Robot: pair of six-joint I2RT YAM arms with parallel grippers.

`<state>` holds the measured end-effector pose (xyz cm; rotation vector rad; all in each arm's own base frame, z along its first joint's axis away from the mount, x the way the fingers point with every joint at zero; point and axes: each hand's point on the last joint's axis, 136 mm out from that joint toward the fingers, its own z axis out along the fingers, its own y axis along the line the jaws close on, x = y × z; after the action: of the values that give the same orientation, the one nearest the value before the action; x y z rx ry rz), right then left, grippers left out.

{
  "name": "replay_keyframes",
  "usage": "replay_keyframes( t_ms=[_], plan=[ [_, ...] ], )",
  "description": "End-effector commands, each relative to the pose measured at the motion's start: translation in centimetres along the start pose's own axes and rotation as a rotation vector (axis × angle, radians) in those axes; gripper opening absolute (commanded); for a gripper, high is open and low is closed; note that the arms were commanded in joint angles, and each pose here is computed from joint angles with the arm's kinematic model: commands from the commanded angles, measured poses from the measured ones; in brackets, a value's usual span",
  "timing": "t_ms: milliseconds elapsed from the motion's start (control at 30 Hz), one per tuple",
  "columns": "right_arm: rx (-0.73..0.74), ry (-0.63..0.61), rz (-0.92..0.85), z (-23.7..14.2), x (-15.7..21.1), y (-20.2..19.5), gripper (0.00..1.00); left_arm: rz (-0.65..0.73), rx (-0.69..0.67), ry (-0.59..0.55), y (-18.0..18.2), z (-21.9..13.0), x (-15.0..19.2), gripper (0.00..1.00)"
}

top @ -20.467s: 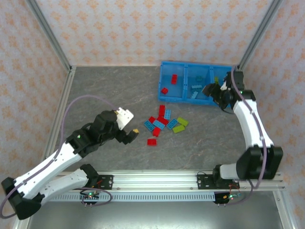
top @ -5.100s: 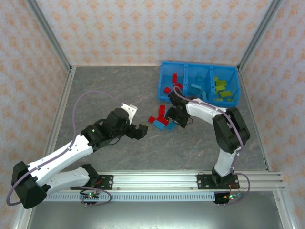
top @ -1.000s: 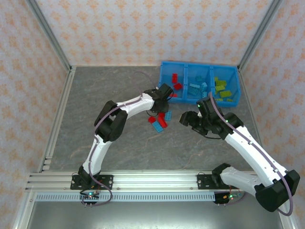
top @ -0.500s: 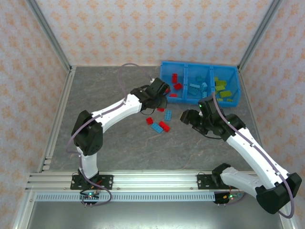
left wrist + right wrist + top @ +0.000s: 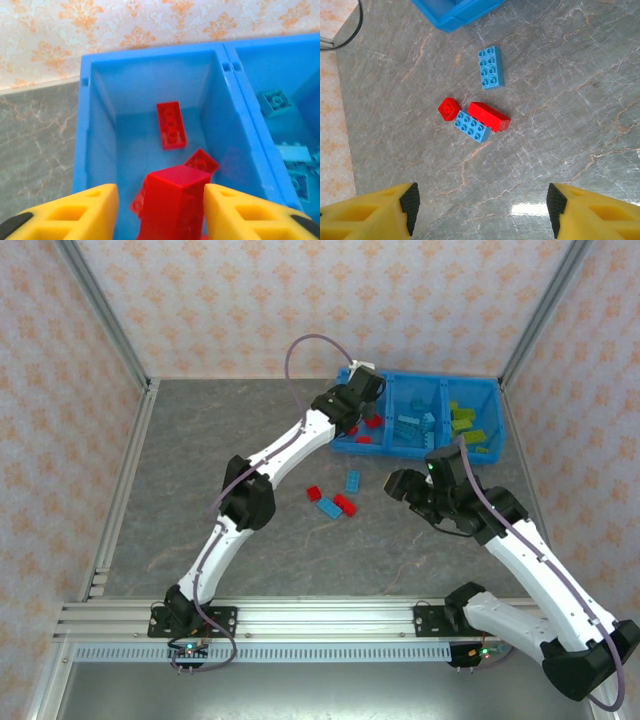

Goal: Sort the legos into containers by color

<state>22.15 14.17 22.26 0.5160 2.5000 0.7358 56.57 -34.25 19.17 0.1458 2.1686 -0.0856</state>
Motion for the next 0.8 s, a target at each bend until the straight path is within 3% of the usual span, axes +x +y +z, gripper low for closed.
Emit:
replay_keyframes(
  t_ms=[0, 200, 300, 433, 600, 767],
  plan=[
    [0.035, -0.006, 0.011, -0.1, 0.2, -0.9, 0.7, 0.002, 0.02, -0.092, 0.2, -3.8, -5.0, 0.56],
    [0.046, -0.003, 0.01, 0.6, 0.3, -1.2, 0.7, -0.05, 0.108, -0.102, 0.1, -8.8, -7.5, 0.55],
    [0.069, 0.007, -0.007, 1.3, 0.3, -1.5, 0.7, -0.072, 0.196, -0.116, -0.1, -13.2, -8.1, 0.52],
    [0.089, 0.048, -0.085, 2.9, 0.9, -1.1, 0.7, -0.096, 0.324, -0.218, 0.8, -21.1, -7.9, 0.51],
    [0.087, 0.131, -0.249, 6.4, 2.6, 1.1, 0.7, 0.02, 0.492, -0.235, 1.9, -28.6, -2.7, 0.49],
    [0.209, 0.168, -0.51, 11.9, 3.8, 0.9, 0.69, 0.223, 0.576, -0.195, 4.6, -34.6, 4.3, 0.49]
  ],
)
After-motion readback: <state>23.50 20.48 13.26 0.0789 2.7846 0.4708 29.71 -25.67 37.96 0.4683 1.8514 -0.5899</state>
